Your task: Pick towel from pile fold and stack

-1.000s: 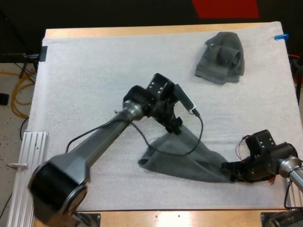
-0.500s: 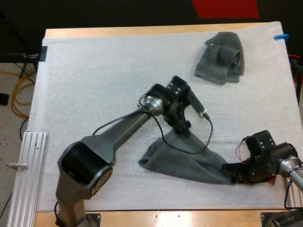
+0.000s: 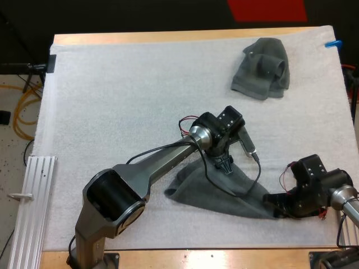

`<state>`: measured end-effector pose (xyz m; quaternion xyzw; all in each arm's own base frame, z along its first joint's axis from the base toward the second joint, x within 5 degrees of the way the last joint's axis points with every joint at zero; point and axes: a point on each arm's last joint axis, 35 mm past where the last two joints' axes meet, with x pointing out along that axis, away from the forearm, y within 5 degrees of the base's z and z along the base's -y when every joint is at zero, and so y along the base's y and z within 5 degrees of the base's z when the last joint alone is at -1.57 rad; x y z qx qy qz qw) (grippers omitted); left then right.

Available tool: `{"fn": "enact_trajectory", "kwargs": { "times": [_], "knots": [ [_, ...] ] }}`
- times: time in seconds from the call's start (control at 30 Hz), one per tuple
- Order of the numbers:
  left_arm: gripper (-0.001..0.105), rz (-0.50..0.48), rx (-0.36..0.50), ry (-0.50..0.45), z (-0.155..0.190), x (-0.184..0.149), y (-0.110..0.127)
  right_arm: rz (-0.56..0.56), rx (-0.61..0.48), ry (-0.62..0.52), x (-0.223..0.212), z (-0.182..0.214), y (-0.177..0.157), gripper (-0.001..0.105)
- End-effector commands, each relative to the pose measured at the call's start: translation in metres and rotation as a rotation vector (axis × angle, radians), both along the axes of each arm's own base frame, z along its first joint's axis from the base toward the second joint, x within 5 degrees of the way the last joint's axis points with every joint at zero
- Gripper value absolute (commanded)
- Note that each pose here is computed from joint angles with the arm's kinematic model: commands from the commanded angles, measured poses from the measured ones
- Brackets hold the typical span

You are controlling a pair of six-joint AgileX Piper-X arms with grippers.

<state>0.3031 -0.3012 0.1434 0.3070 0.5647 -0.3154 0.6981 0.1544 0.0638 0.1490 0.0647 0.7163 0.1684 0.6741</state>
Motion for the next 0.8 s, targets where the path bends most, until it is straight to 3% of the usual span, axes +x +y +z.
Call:
{"fn": "enact_trajectory", "kwargs": {
  "times": [0.0,0.13,0.27,0.43,0.57,0.67,0.77],
  "knots": [
    [0.054,0.005,0.063,0.035,-0.013,-0.004,0.004,0.011,0.008,0.004,-0.002,0.001,0.000,0.000],
    [0.024,0.001,0.061,0.062,-0.014,-0.006,0.005,0.011,0.008,0.004,-0.002,0.001,0.000,0.000],
    [0.001,0.002,0.072,0.073,-0.014,-0.007,0.006,0.011,0.008,0.004,-0.002,0.001,0.000,0.000],
    [0.000,0.002,0.082,0.083,-0.009,-0.009,0.008,0.034,0.012,-0.010,0.000,0.002,0.001,0.000],
    [0.000,0.002,0.056,0.056,0.016,-0.009,0.008,0.099,0.022,-0.097,0.007,0.016,0.003,0.000],
    [0.000,0.025,0.007,0.001,0.051,-0.008,0.012,0.108,-0.005,-0.234,0.020,0.043,0.005,0.000],
    [0.000,0.086,-0.008,-0.120,0.095,-0.007,0.028,0.179,-0.054,-0.435,0.035,0.082,0.006,0.000]
  ]
}}
